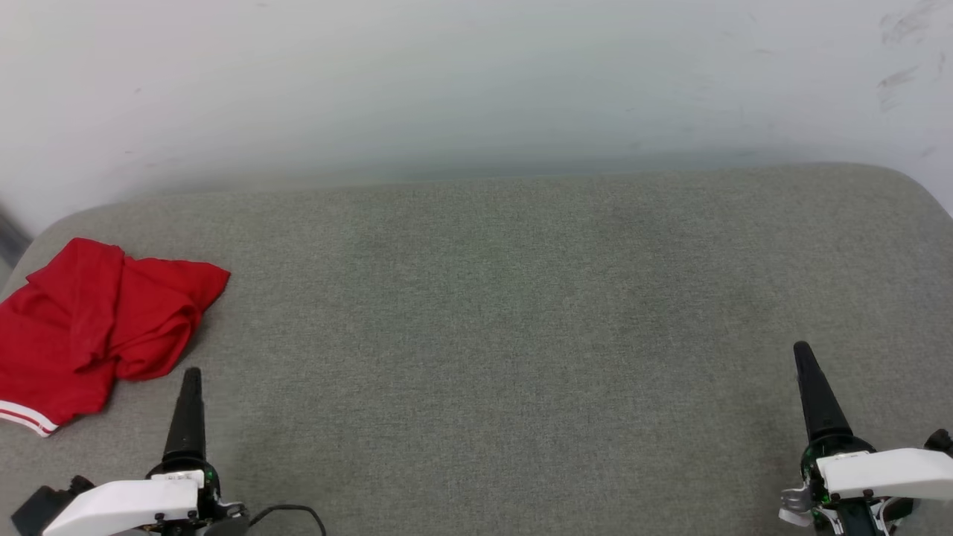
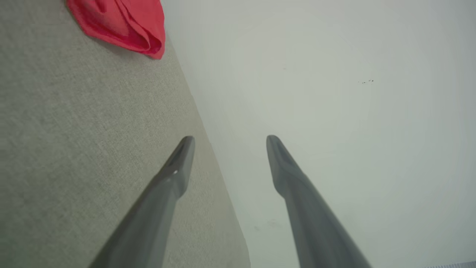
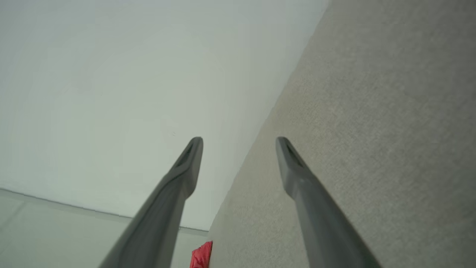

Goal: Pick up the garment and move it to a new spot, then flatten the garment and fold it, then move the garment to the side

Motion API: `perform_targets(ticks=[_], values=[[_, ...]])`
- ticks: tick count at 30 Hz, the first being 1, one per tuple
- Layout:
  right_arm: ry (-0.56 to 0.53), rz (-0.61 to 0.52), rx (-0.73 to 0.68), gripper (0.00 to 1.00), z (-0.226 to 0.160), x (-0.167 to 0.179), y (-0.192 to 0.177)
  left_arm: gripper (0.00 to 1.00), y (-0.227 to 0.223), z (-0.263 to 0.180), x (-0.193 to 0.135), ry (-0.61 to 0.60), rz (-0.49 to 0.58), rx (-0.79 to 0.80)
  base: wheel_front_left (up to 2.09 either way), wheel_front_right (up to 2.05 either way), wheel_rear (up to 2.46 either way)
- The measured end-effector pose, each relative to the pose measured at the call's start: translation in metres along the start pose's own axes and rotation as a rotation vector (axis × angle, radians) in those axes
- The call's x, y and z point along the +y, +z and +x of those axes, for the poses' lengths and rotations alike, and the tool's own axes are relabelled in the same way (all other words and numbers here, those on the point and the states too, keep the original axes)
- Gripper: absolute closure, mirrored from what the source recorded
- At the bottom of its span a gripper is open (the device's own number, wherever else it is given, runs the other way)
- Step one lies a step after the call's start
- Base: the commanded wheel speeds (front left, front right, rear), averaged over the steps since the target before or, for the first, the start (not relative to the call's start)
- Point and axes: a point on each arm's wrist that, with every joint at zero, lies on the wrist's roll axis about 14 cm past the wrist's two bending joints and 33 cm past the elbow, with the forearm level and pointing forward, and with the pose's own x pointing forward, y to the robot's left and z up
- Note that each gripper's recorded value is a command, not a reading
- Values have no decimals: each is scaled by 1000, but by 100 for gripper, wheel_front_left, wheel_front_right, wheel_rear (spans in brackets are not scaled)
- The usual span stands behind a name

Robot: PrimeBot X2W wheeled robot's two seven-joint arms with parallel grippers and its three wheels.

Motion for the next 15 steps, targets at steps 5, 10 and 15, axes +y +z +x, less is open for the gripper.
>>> perform_targets(ticks=[5, 10, 15], values=[[54, -148, -19, 0, 2, 17, 5, 0, 12, 1, -10, -31, 86, -40, 0, 0, 0], [117, -301, -36, 0, 4, 38, 6, 0, 17, 3, -25, -77, 205, -66, 0, 0, 0], [182, -438, -62, 0, 5, 59, 8, 0, 23, 4, -41, -111, 309, -97, 0, 0, 0]])
